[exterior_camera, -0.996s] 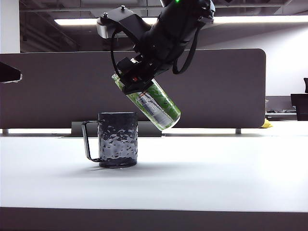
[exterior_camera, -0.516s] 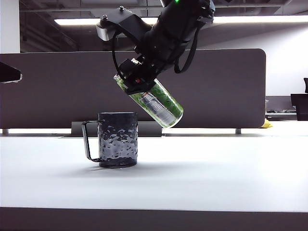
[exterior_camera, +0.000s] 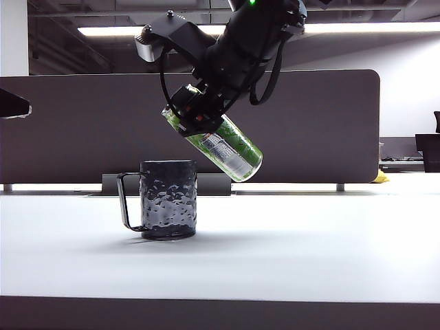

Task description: Pick up the metal can, pour some water into the cup, then place the can back on the table.

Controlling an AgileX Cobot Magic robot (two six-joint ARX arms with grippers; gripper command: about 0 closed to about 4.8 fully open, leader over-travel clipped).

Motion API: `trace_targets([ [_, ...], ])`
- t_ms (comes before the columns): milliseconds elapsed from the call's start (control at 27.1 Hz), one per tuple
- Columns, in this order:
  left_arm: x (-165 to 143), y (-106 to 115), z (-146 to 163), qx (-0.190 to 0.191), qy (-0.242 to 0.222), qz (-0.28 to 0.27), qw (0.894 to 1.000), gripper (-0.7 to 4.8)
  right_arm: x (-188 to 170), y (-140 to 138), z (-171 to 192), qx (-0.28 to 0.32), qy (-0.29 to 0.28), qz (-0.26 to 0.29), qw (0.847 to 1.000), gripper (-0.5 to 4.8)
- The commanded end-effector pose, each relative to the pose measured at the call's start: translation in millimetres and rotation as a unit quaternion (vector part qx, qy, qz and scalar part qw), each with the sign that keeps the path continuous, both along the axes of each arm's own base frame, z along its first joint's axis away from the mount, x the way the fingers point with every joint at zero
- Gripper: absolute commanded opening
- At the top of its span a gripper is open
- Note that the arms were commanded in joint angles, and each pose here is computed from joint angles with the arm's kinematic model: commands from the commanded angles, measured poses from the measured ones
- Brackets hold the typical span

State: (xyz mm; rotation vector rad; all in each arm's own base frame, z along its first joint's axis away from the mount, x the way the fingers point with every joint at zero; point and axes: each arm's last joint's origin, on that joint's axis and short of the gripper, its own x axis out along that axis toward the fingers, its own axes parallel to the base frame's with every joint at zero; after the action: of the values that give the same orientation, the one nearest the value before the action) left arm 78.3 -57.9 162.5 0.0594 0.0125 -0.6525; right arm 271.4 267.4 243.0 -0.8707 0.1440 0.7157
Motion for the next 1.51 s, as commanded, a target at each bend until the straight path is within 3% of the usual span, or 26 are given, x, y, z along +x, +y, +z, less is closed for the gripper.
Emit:
trace_targets([
  [37, 0.1, 0.1, 1.6, -0.004, -0.006, 0.0, 1.0, -0.05, 0.4, 1.7, 9.1, 0.007, -0.029, 0.005, 1.0, 2.33],
  [1512, 0.1, 0.1, 1.7, -0.004, -0.006, 0.0, 1.0, -0.05, -1.8, 4.8, 10.8, -0.056, -0.075, 0.03, 0.995, 2.33],
])
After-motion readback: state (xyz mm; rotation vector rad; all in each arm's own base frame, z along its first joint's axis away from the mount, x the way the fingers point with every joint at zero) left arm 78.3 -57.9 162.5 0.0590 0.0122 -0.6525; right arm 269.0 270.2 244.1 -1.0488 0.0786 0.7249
